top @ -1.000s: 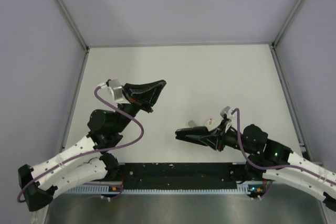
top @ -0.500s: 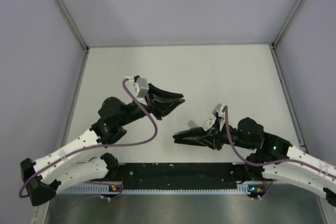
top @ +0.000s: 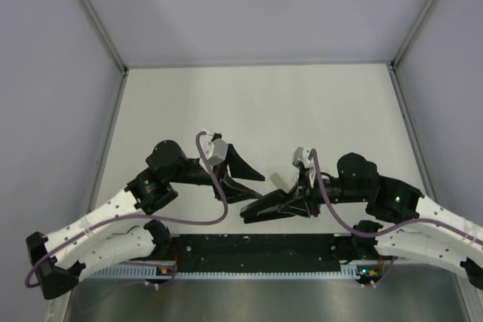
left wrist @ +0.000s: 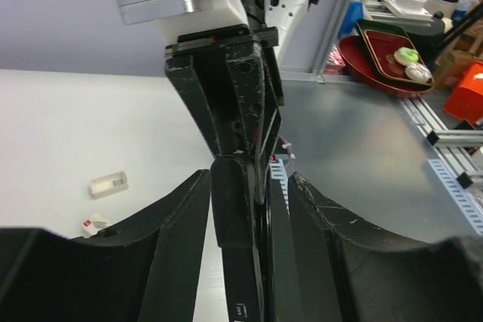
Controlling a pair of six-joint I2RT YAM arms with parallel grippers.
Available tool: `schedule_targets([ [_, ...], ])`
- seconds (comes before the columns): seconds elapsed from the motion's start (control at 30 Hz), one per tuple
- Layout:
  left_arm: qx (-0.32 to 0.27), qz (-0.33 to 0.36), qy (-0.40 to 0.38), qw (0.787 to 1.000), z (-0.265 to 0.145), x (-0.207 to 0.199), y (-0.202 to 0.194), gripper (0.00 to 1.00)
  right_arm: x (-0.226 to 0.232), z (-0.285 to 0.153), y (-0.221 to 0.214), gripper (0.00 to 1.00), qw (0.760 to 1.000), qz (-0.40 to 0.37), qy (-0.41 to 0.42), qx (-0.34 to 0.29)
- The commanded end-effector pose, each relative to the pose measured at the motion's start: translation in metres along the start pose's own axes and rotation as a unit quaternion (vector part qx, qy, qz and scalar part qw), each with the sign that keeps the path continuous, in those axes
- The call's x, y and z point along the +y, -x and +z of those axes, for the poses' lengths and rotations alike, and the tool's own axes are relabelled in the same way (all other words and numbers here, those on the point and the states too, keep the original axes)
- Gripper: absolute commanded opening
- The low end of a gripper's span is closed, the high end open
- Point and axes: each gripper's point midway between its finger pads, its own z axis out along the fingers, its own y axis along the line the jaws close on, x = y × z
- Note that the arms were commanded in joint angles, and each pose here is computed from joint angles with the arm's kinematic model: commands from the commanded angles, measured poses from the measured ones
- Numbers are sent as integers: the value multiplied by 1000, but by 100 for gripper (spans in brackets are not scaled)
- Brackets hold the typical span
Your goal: Unload the staples from the stapler
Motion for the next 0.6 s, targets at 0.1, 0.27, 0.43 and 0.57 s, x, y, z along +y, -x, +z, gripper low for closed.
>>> schedule_targets([
  [0.1, 24, -1, -73, 997, -2, -22, -13, 56, 28, -5, 38, 0, 997, -45, 62, -31],
  [0.27, 44, -32, -96, 994, 2, -23, -26, 71, 27, -2, 39, 0, 997, -50, 60, -22],
  [0.43, 69, -64, -82, 992, 7, -12, -45, 79, 26, -2, 42, 0, 996, -60, 58, -24],
  [0.57, 79, -83, -71, 991, 12, -3, -53, 80, 24, -1, 43, 0, 996, -66, 56, -23],
])
